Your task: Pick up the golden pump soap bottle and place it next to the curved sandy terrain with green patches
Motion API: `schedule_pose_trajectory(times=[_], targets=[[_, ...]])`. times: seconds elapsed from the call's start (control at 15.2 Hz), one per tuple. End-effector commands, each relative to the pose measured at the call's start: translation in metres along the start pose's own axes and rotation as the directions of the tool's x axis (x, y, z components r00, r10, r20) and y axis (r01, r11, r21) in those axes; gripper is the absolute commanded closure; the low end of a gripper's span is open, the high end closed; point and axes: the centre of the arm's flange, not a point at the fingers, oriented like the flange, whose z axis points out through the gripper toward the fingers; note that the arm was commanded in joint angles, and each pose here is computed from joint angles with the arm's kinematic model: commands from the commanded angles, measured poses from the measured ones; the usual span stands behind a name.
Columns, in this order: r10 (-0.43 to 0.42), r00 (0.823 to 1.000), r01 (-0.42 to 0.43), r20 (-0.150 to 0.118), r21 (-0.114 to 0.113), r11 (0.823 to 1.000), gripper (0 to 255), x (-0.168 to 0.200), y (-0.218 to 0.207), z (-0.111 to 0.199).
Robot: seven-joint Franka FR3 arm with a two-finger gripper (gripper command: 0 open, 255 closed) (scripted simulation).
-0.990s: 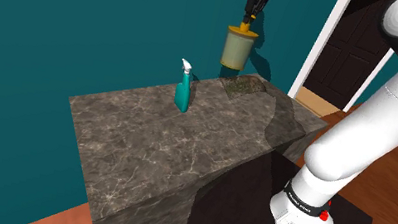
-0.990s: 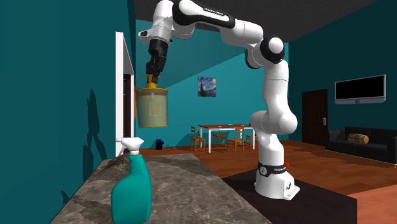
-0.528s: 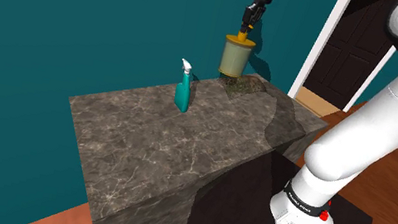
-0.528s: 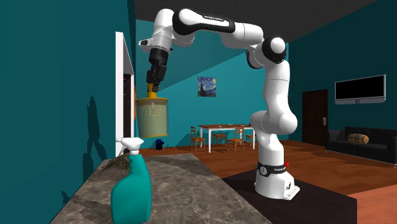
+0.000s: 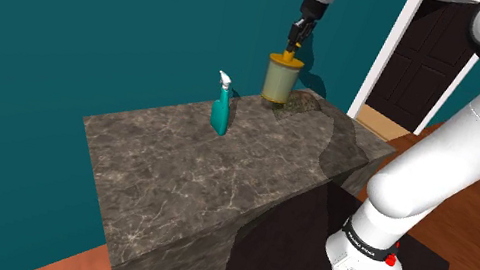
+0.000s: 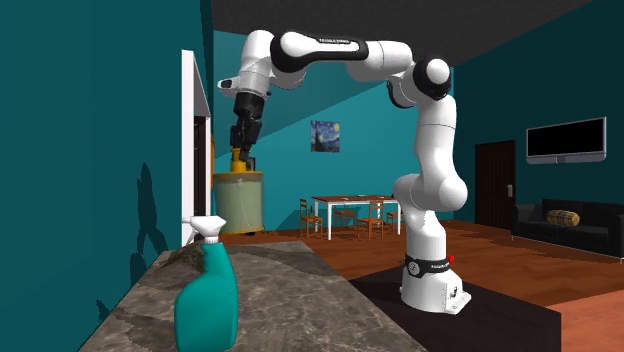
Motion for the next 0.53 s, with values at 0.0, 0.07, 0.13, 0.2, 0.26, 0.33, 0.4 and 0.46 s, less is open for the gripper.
schedule_pose_trajectory(times=[0.0,0.07,0.13,0.2,0.26,0.33,0.4,0.46], targets=[[0.0,1.0,0.0,-0.001,-0.001,1.0,255,-0.001,-0.001,0.009],[0.0,1.0,0.0,-0.001,-0.001,1.0,255,-0.002,-0.001,0.015],[0.0,1.0,0.0,-0.001,-0.001,1.0,255,-0.003,-0.001,0.02],[0.0,1.0,0.0,-0.001,-0.001,1.0,255,-0.004,-0.001,0.025],[0.0,1.0,0.0,-0.001,-0.001,1.0,255,-0.005,-0.001,0.03],[0.0,1.0,0.0,-0.001,-0.001,1.0,255,-0.006,-0.001,0.035],[0.0,1.0,0.0,-0.001,-0.001,1.0,255,-0.007,-0.001,0.04],[0.0,1.0,0.0,-0.001,-0.001,1.0,255,-0.008,-0.001,0.046]])
